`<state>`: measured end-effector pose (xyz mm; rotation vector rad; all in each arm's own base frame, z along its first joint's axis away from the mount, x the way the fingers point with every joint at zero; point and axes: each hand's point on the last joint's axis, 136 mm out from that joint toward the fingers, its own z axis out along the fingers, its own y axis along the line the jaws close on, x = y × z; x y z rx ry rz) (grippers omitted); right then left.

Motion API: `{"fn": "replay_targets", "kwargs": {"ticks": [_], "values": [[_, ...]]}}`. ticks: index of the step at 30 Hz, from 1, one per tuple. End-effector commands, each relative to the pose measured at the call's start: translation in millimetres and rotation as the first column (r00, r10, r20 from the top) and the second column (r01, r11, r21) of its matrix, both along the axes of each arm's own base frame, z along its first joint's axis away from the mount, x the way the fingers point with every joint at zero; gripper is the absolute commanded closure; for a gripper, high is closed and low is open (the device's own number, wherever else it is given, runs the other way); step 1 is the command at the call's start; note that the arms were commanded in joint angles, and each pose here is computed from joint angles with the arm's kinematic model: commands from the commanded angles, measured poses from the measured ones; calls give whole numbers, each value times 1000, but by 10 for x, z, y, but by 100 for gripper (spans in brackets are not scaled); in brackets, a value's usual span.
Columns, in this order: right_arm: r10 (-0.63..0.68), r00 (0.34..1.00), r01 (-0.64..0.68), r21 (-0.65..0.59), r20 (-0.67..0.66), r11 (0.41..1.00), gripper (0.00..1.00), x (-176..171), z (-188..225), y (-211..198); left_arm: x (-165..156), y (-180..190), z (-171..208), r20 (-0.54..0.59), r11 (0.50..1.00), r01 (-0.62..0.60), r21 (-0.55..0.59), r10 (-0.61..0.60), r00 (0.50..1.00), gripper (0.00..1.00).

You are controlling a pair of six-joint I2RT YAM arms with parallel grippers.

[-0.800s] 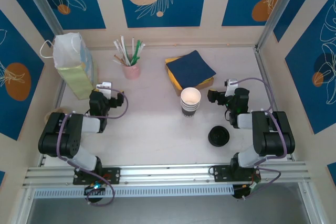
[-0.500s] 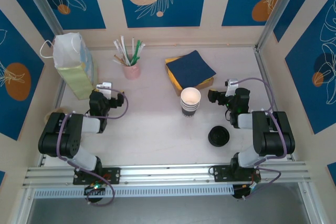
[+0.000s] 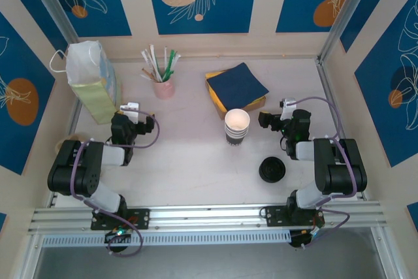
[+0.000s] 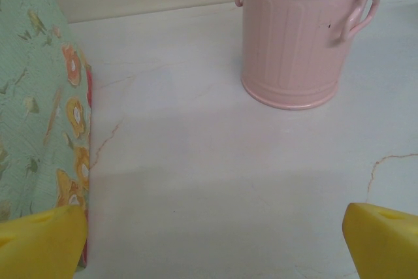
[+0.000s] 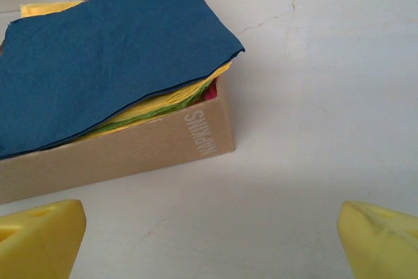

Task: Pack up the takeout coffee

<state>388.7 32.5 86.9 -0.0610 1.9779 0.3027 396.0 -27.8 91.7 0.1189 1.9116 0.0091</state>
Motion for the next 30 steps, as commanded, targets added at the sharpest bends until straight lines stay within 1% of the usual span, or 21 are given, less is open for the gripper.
{"fn": "replay_targets", "kwargs": {"ticks": [1, 20, 22, 24, 26, 28, 30], "values": [[14, 999, -14, -2, 28, 1000, 1, 47, 84, 16, -8, 5, 4, 15, 1000, 16, 11, -16, 1000, 0], [-12, 999, 13, -33, 35, 999, 1, 55, 91, 16, 7, 35, 22, 9, 1000, 0, 7, 0, 1000, 0], [-30, 998, 33, -59, 56, 998, 1, 34, 174, 23, 1, 65, 96, 10, 1000, -18, 8, 18, 1000, 0], [-41, 998, 44, -74, 38, 996, 1, 10, 281, 31, 15, 124, 229, -5, 999, -53, 12, 53, 999, 0], [-57, 998, 58, -62, 15, 996, 1, -5, 402, 17, 10, 160, 373, -35, 997, -78, 17, 79, 996, 0], [-93, 995, 94, -45, 24, 995, 1, -31, 549, -29, -12, 243, 565, -69, 988, -151, -27, 149, 986, 0], [-154, 988, 154, -1, 25, 988, 1, -74, 698, -111, -51, 284, 765, -103, 974, -209, -88, 199, 975, 0]]}}
